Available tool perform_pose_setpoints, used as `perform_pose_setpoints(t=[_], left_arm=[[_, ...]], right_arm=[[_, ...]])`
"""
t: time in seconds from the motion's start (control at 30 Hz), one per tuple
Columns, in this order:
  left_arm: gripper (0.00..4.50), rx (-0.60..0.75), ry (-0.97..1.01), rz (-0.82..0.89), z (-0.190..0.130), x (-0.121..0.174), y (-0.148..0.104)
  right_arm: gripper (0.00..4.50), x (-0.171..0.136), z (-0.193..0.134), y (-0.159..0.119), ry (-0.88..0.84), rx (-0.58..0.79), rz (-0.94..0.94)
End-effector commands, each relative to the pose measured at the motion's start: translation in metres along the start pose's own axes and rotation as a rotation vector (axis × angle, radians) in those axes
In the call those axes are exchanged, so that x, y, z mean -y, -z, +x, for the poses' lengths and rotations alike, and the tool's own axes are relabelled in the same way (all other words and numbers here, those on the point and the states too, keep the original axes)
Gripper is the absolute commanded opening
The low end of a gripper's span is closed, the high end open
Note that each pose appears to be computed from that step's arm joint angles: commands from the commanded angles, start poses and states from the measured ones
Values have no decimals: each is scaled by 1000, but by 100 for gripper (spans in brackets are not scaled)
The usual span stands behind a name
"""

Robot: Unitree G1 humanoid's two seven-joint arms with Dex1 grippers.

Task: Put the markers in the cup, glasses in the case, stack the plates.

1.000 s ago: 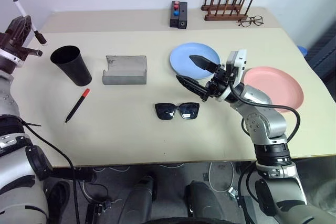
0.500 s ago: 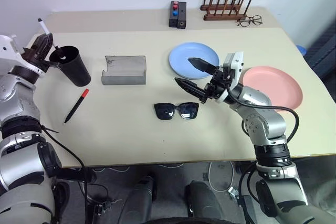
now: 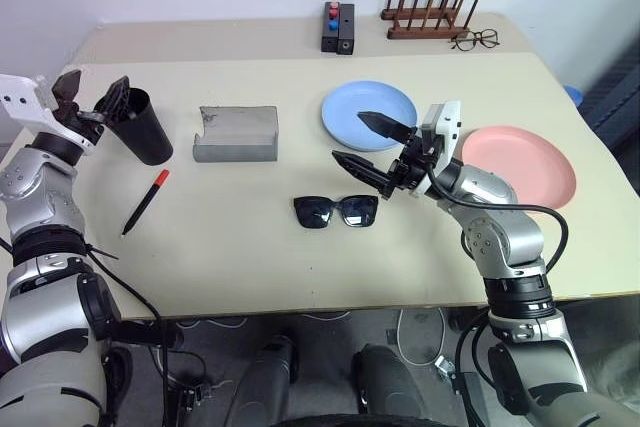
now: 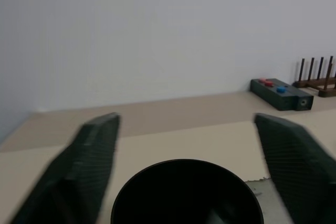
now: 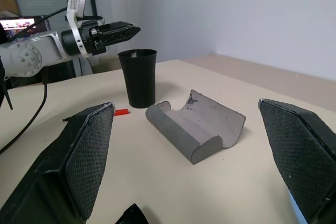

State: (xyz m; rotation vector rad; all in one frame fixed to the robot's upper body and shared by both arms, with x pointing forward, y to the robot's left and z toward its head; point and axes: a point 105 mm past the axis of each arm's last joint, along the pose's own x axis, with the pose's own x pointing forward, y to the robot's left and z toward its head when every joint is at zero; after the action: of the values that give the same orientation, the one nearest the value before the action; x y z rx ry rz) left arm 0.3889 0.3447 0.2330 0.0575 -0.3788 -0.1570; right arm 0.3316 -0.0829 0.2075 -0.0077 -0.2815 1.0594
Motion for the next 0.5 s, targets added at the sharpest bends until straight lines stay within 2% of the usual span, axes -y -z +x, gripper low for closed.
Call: perform_pose_setpoints(t=[0.03,0.17,0.27,0.33,0.5], left_arm=[[446,52,16,41,5,2,-21],[446,9,138,14,10,20,-36],[446,-51,190,36,7,33,-56],[446,-99,203,-17,2,39,-64],[446,-393,196,36,-28,41,-57]], right_arm=[[450,-3,1,-11,-18,28,-49],[450,-3,1,-11,-18,26,-52],[450,-2,0,-12,-19,26,-56],[450,-2,-1,-13,-32,24,-61],[450,-18,-13,-11,-183,-21,-51]])
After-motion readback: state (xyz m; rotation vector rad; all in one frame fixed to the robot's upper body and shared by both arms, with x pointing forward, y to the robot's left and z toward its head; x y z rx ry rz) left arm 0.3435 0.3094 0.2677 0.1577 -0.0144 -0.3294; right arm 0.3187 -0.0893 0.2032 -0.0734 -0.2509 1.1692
